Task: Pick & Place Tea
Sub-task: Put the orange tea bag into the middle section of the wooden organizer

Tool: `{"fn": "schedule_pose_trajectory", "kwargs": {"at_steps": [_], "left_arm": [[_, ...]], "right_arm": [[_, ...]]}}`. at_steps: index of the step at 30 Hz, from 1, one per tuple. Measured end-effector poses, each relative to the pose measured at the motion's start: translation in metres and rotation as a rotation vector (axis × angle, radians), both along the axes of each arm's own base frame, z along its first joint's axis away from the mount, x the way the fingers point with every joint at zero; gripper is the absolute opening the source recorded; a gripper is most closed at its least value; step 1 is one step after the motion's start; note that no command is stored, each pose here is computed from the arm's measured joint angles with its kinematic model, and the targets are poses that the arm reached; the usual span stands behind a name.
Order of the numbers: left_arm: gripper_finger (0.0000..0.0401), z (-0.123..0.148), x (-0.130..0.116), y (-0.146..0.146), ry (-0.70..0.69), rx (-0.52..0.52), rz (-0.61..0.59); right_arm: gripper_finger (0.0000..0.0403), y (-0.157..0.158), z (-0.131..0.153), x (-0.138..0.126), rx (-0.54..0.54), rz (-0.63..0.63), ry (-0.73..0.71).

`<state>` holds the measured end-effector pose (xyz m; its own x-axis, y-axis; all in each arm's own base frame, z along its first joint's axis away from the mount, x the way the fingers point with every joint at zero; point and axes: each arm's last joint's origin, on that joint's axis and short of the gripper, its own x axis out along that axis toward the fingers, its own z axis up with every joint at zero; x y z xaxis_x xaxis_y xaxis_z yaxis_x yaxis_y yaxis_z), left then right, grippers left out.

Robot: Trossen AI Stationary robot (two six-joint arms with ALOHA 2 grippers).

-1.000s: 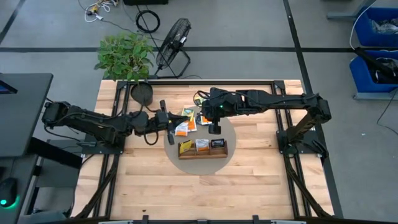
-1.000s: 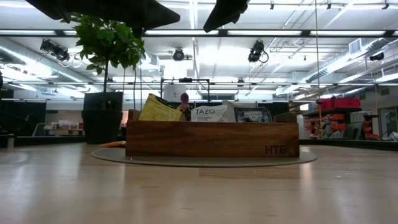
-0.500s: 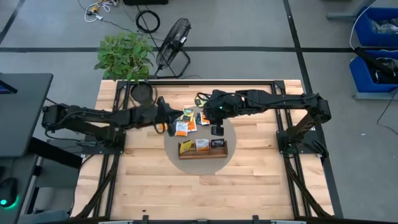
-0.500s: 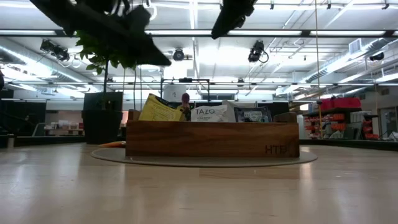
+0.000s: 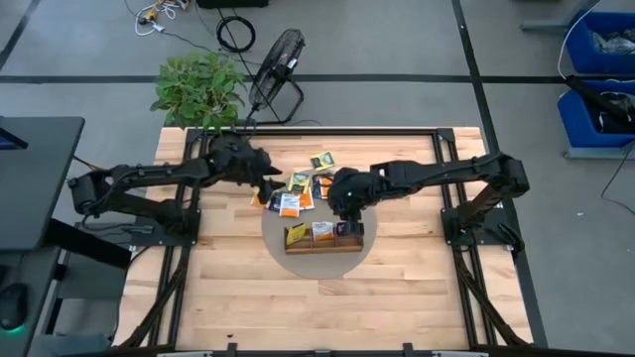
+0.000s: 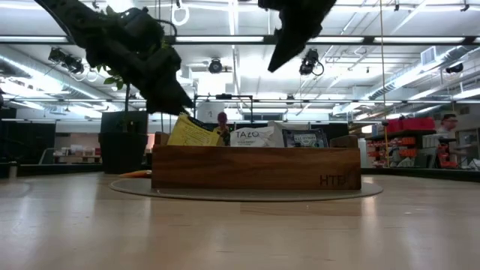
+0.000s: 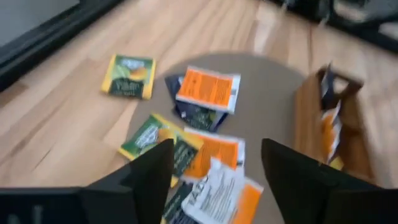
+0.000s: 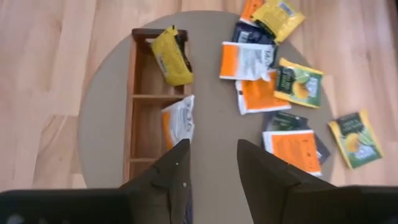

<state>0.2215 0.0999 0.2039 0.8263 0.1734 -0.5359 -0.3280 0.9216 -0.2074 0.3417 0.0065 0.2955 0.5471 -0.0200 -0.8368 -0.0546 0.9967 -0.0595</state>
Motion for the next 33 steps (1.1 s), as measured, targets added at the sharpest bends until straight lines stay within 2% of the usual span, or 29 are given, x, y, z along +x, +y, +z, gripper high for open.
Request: {"fn": "schedule_pose_trajectory", "kwargs": {"at_steps": [3, 7, 11, 16, 21, 33], "left_arm": [[0.0270, -0.015, 0.007, -0.001, 0.068, -0.004, -0.026], [0.0275, -0.038, 0.016, -0.002, 0.170, 0.009, -0.029], [0.0275, -0.052, 0.024, 0.004, 0.171, 0.022, -0.029], [0.0275, -0.067, 0.026, 0.014, 0.186, -0.010, -0.027], [0.0275, -0.074, 0.023, 0.024, 0.203, -0.026, 0.000], [0.0275, -0.075, 0.022, 0.024, 0.180, -0.048, -0.094]], "right_arm": [[0.0139, 0.001, -0.010, 0.000, -0.001, 0.004, -0.002], [0.0139, 0.001, -0.020, -0.002, -0.001, 0.004, 0.025], [0.0139, 0.001, -0.021, -0.002, 0.006, 0.012, 0.018], [0.0139, 0.003, -0.020, 0.000, 0.020, 0.051, -0.001], [0.0139, 0.004, -0.019, 0.002, 0.027, 0.060, -0.024], [0.0139, 0.004, -0.019, 0.003, 0.028, 0.058, -0.035]]}}
